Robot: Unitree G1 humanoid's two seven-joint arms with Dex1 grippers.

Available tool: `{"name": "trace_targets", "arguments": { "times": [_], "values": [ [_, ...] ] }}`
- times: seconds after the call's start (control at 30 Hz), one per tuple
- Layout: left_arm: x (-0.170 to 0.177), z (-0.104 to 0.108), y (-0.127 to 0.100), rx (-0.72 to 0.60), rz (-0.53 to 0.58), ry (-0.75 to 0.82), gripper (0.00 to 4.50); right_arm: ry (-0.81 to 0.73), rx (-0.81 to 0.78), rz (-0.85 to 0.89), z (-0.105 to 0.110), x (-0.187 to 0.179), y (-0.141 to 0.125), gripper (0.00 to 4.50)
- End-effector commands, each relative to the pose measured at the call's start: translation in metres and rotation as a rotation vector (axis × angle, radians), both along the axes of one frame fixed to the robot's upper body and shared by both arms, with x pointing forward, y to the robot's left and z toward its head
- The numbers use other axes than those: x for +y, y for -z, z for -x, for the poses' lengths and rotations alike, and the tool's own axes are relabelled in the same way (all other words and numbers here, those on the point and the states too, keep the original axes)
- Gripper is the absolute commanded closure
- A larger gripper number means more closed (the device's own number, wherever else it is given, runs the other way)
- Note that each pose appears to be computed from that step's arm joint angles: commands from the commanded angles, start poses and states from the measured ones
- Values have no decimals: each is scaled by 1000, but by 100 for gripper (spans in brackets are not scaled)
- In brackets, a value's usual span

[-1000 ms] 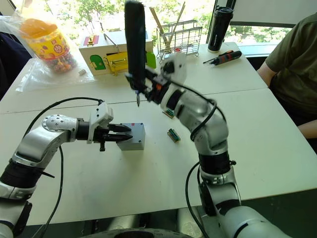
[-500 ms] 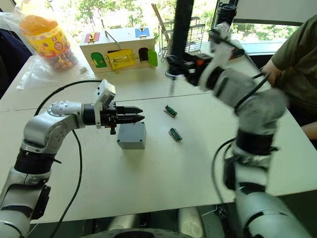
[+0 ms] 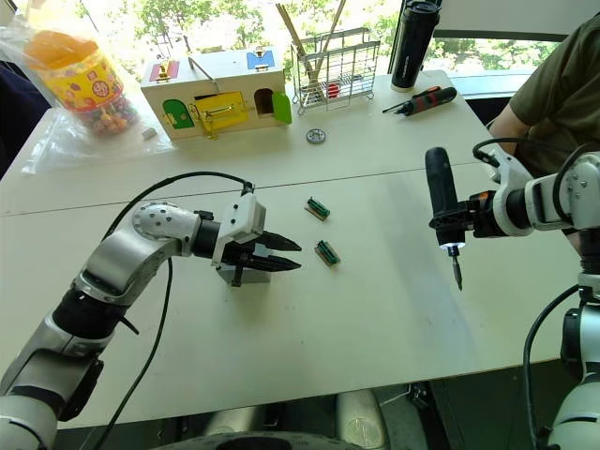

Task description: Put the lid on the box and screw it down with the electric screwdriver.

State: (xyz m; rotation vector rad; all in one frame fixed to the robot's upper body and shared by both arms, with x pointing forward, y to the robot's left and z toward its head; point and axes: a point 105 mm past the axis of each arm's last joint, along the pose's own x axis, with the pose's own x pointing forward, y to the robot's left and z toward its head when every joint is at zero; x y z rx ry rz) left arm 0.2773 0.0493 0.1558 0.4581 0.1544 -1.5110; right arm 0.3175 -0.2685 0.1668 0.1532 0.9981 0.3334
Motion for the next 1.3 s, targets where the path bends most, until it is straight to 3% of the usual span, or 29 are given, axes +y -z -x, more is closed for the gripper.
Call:
{"name": "trace_targets", "arguments": {
  "times": [0.03, 0.27, 0.5, 0.57, 0.73, 1.07, 1.23, 1.3],
  "values": [
    [-2, 9, -5, -29, 11, 14, 312, -24, 3, -9, -3, 0, -4, 273],
    [6, 13, 13, -24, -56, -18, 312, -113, 105, 48, -1, 4, 19, 273],
    [4, 11, 14, -28, -41, -49, 312, -131, 133, 74, -10, 3, 27, 273],
    [3, 11, 15, -26, -36, -52, 317, -141, 136, 80, -11, 4, 29, 169],
    [10, 5, 13, -25, -26, -92, 317, -157, 136, 97, -13, 4, 28, 2],
    [52, -23, -19, -2, 88, -280, 317, -186, -63, 110, -37, 8, -11, 2],
    [92, -43, -30, -13, 106, -437, 317, -295, -294, 123, -48, 31, -56, 2],
    [110, -48, -28, -8, 85, -495, 317, -377, -362, 37, -42, 53, -74, 2]
  ]
}}
